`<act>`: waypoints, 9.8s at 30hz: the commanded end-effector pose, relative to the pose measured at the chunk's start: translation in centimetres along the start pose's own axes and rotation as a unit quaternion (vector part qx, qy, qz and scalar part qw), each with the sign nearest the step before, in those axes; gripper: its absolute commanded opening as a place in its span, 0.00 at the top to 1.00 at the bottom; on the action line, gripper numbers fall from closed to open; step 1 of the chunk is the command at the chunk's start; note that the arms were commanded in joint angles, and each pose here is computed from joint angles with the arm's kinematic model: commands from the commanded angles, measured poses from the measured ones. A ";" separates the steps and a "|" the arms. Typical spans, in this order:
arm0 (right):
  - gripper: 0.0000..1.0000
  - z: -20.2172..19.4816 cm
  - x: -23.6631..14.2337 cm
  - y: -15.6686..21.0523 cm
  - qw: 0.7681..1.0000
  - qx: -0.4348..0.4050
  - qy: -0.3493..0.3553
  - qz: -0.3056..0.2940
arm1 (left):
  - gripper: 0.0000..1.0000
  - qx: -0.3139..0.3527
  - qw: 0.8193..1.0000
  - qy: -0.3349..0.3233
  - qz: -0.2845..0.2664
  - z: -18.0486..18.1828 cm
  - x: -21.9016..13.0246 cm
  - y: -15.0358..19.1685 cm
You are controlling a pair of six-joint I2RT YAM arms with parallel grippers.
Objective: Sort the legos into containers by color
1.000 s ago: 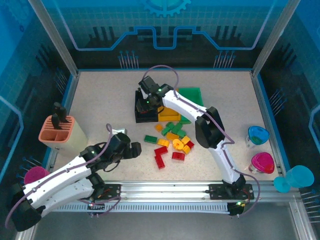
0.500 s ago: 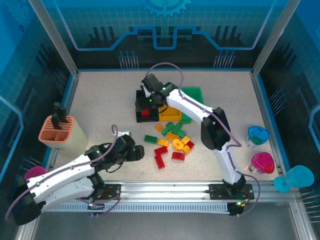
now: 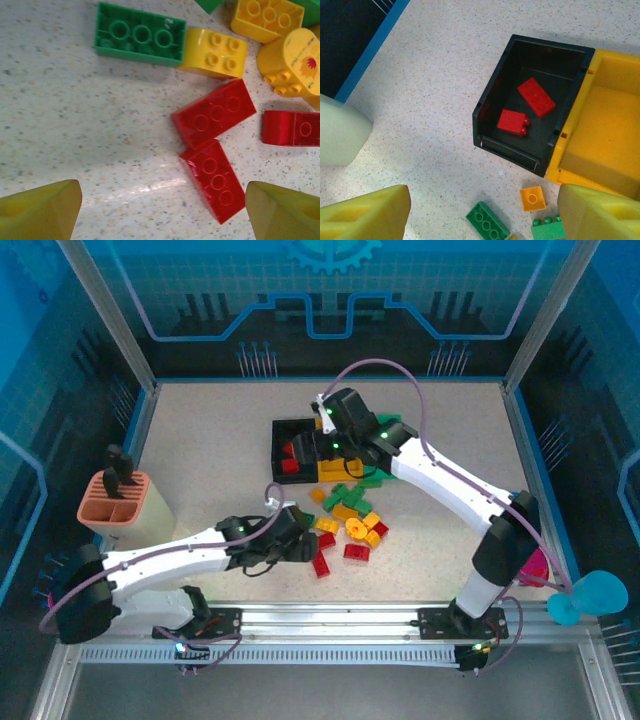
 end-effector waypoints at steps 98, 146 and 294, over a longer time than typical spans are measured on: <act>0.25 -11.1 -7.0 16.4 0.986 0.154 0.058 -0.019 | 0.55 -0.082 0.991 -0.054 -0.091 4.4 6.8 -25.9; 0.11 -9.8 -5.8 16.0 0.995 0.101 -0.004 -0.005 | 0.26 0.175 0.979 0.063 0.079 -2.4 5.7 -3.8; 0.12 -11.4 -5.2 18.6 0.988 0.150 0.006 0.022 | 0.65 0.039 0.998 -0.030 -0.031 1.6 0.7 -19.2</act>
Point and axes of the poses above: each hand's point on the last joint's axis, 136 mm out from that joint toward the fingers, its own x axis out along the fingers, its own z axis along the line the jaws close on, y = z × x, the point moved 8 cm from there along -x, back along the fingers, and after that the axes turned 5 degrees about x, right-handed, at the moved point
